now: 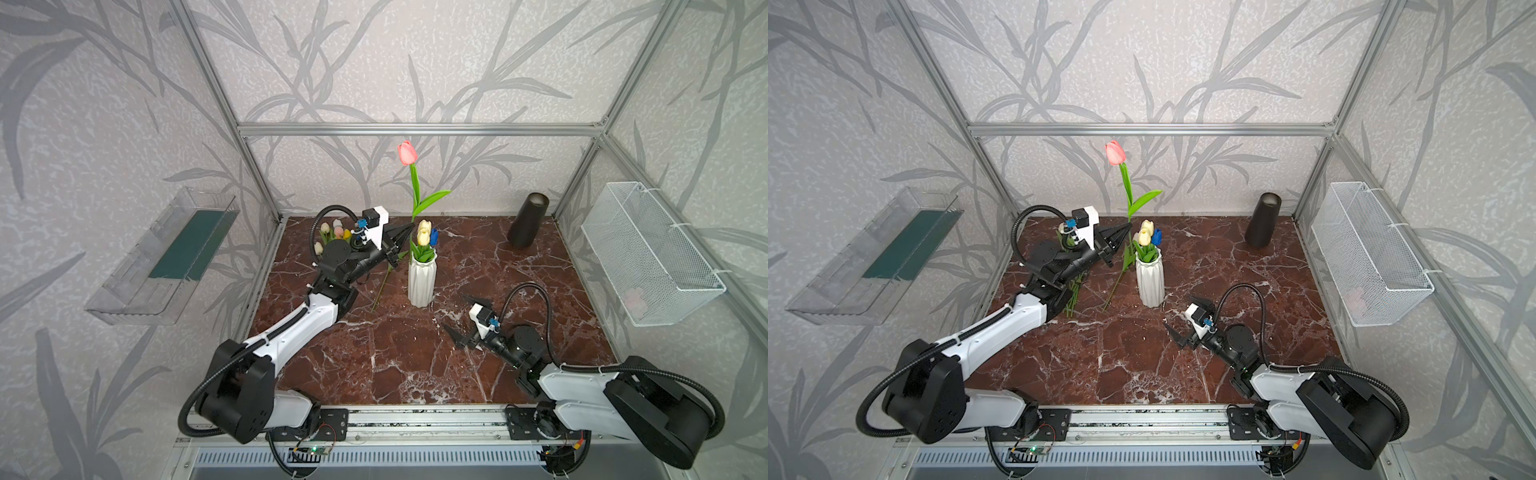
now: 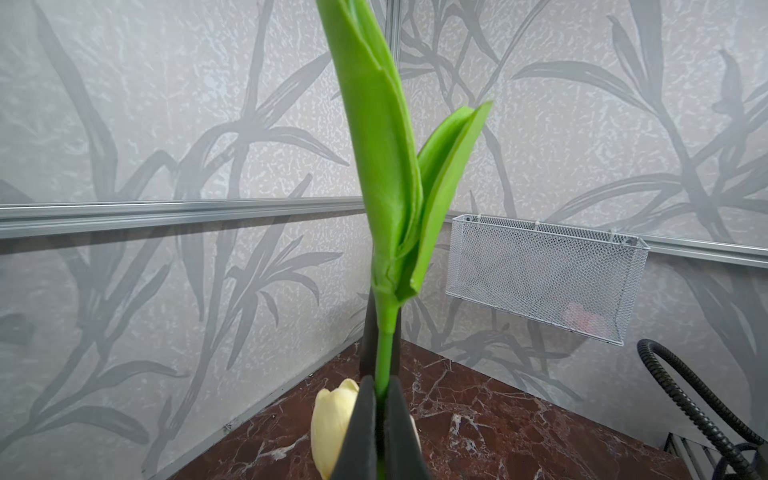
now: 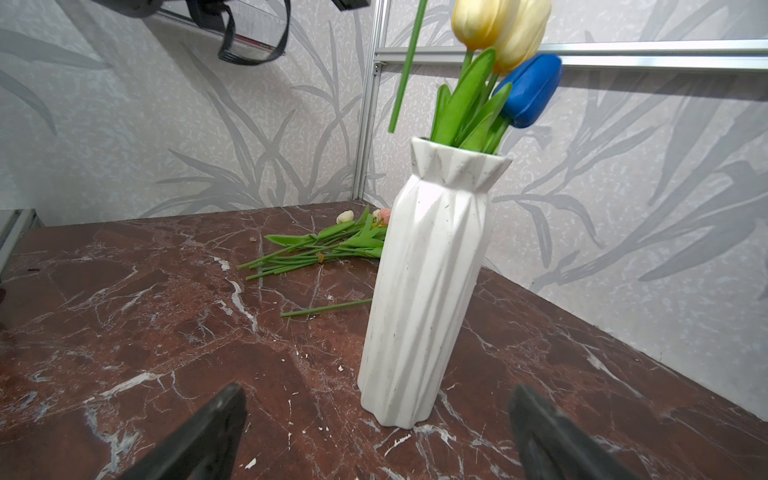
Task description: Arrange the flowers into the vase
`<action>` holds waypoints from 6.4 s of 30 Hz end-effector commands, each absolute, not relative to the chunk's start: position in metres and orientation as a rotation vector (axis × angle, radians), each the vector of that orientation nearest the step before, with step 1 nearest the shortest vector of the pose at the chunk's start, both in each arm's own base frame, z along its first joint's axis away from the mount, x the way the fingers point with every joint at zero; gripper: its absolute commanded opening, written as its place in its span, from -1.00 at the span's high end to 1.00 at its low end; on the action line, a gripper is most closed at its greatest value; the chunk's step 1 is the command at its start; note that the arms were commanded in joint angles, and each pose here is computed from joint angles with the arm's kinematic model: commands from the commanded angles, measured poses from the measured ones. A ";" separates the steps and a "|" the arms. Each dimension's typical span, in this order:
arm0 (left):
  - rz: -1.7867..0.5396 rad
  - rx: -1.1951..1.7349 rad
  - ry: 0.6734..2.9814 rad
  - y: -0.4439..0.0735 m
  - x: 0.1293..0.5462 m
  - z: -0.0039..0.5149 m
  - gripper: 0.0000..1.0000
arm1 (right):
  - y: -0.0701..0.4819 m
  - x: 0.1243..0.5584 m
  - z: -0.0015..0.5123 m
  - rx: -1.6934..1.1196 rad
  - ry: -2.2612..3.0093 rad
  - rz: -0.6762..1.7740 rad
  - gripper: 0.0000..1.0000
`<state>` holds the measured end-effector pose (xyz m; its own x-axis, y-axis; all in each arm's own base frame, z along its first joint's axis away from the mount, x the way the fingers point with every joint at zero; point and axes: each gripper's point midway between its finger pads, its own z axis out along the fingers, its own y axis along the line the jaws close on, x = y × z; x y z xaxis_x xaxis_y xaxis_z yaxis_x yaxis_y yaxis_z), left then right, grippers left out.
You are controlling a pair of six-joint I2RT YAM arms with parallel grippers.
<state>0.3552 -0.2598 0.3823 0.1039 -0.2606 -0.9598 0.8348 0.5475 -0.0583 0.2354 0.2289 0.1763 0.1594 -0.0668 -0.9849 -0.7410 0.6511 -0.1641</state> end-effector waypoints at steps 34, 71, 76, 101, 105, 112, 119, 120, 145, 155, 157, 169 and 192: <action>-0.868 0.601 1.204 -0.268 0.371 0.350 1.00 | 0.225 0.232 0.194 -0.754 1.300 0.517 -0.98; -0.624 0.625 1.294 -0.260 0.389 0.354 1.00 | 0.227 0.233 0.192 -0.761 1.305 0.524 -0.98; -0.680 0.634 1.267 -0.268 0.389 0.362 1.00 | 0.227 0.233 0.191 -0.763 1.309 0.517 -0.98; -0.689 0.690 1.209 -0.269 0.374 0.401 1.00 | 0.231 0.234 0.189 -0.778 1.315 0.534 -0.98; -0.728 0.661 1.184 -0.269 0.372 0.400 1.00 | 0.231 0.234 0.189 -0.780 1.316 0.531 -0.98; -0.764 0.637 1.203 -0.273 0.380 0.384 1.00 | 0.232 0.234 0.189 -0.783 1.317 0.536 -0.97; -0.808 0.634 1.235 -0.279 0.385 0.369 1.00 | 0.231 0.234 0.188 -0.783 1.318 0.535 -0.98; -0.810 0.637 1.240 -0.279 0.385 0.369 1.00 | 0.231 0.233 0.189 -0.782 1.317 0.535 -0.98; -0.740 0.659 1.227 -0.274 0.382 0.381 1.00 | 0.233 0.236 0.187 -0.784 1.316 0.531 -0.98; -0.699 0.665 1.187 -0.265 0.369 0.423 1.00 | 0.234 0.235 0.187 -0.785 1.312 0.541 -0.98; -0.678 0.670 1.195 -0.265 0.371 0.423 1.00 | 0.234 0.235 0.187 -0.786 1.313 0.539 -0.98; -0.618 0.681 1.181 -0.256 0.374 0.438 1.00 | 0.235 0.235 0.186 -0.787 1.318 0.543 -0.98; -0.797 0.620 1.243 -0.265 0.368 0.395 1.00 | 0.238 0.235 0.185 -0.795 1.312 0.545 -0.98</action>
<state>0.3857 -0.2668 0.3674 0.0726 -0.1431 -0.9870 0.7883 0.6145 -0.0311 0.2345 0.2316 0.1650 0.1370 -0.1228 -0.9829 -0.7508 0.6344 -0.1839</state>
